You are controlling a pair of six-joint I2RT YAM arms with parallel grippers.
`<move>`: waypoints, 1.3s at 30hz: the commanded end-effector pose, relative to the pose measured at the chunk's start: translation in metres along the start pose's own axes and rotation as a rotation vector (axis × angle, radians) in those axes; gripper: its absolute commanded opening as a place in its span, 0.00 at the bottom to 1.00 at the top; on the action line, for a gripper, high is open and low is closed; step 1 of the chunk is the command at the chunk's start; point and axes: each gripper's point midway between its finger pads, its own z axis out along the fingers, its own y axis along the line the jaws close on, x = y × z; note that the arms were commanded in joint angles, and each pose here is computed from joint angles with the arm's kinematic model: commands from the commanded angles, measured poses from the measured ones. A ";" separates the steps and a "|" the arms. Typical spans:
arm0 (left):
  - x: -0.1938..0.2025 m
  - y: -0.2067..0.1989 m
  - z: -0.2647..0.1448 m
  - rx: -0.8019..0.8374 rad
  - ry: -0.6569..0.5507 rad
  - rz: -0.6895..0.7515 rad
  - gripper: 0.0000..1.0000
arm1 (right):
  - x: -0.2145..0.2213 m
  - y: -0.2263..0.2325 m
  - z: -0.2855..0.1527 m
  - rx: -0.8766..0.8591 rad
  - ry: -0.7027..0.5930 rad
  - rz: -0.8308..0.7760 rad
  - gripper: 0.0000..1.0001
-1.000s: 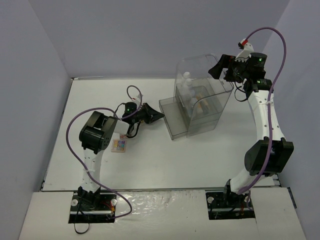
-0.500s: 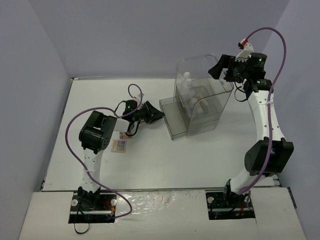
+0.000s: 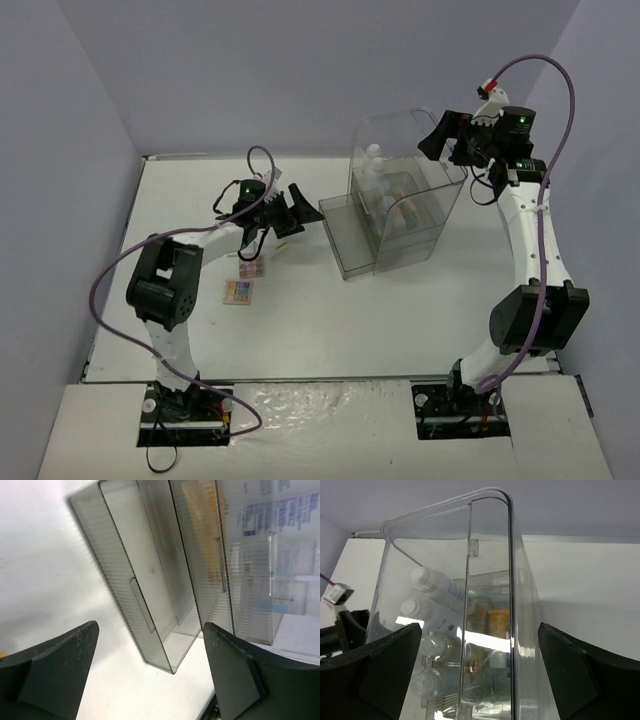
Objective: Organize the makeup
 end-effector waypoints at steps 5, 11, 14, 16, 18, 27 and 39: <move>-0.043 -0.003 -0.115 -0.446 -0.149 0.378 0.90 | -0.072 0.029 -0.068 0.082 -0.241 -0.148 1.00; -0.046 0.047 -0.168 -0.753 -0.146 0.389 0.95 | -0.080 0.033 -0.101 0.160 -0.312 -0.174 1.00; -0.049 0.080 -0.175 -0.848 -0.119 0.349 0.97 | -0.074 0.041 -0.114 0.180 -0.329 -0.189 1.00; -0.049 0.095 -0.172 -0.871 -0.097 0.334 0.97 | -0.069 0.050 -0.121 0.187 -0.338 -0.207 1.00; -0.050 0.104 -0.168 -0.888 -0.075 0.327 0.97 | -0.066 0.064 -0.129 0.173 -0.351 -0.229 1.00; -0.049 0.137 -0.146 -0.926 0.010 0.283 0.97 | -0.042 0.068 -0.139 0.178 -0.338 -0.236 1.00; -0.042 0.157 -0.134 -0.954 0.053 0.247 0.91 | -0.036 0.067 -0.137 0.179 -0.327 -0.230 1.00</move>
